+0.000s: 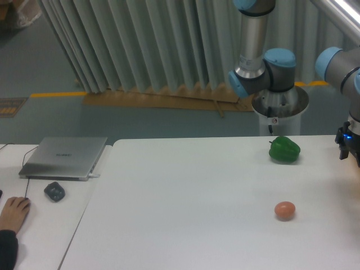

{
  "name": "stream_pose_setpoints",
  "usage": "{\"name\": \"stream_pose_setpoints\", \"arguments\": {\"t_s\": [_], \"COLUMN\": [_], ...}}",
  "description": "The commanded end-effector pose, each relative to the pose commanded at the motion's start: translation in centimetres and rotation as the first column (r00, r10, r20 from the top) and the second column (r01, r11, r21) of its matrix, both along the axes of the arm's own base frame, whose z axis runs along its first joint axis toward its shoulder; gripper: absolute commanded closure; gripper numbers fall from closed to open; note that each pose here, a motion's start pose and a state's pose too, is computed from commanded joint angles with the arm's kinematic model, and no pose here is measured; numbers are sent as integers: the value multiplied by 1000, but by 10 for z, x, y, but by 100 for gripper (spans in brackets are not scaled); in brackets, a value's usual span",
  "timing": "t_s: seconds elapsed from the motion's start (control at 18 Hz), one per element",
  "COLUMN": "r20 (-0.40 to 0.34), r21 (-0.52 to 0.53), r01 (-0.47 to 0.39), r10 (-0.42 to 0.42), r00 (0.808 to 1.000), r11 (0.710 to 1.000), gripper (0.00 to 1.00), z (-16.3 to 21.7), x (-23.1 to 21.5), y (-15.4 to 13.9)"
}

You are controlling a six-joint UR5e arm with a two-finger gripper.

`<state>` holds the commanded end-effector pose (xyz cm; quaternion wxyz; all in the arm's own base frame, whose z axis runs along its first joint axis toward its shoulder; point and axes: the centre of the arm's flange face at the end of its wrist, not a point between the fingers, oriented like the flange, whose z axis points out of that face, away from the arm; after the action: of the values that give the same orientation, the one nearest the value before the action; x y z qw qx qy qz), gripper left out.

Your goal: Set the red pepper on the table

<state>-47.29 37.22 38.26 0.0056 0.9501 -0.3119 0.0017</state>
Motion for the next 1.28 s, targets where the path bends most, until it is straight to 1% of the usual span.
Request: {"name": "stream_pose_setpoints", "arguments": {"t_s": [0.06,0.11,0.22,0.33,0.5,0.56,0.61,0.78,0.89,0.94,1.0,1.06,1.11,1.28], "r20": [0,4,3,3,-8,-6,-11,-37,-26,-45,-72,-72,-59,-71], "r21": [0,0,1,0,3,-6,-17,-16,-19,-16,-10,-10,-14,-21], "r01": [1,26,43,100,127,132,127,121,106,102,95,97,101,100], "r10": [-1,-26,-43,-100,-127,-132,-128,-121,-106,-103,-95,-98,-101,-101], "r00": [1000,1000,999,995,992,991,992,992,994,994,993,993,993,992], "r11": [1000,1000,999,995,992,991,992,993,994,995,995,995,995,995], "gripper": [0,0,0,0,0,0,0,0,0,0,0,0,0,0], "z": [0,0,1,0,3,-1,0,1,-17,-18,-16,-16,-26,-20], "x": [-1,-11,-15,-20,-37,-47,-51,-58,-68,-74,-82,-82,-84,-87], "y": [-1,-16,-23,-30,-53,-67,-72,-76,-74,-76,-84,-84,-81,-82]}}
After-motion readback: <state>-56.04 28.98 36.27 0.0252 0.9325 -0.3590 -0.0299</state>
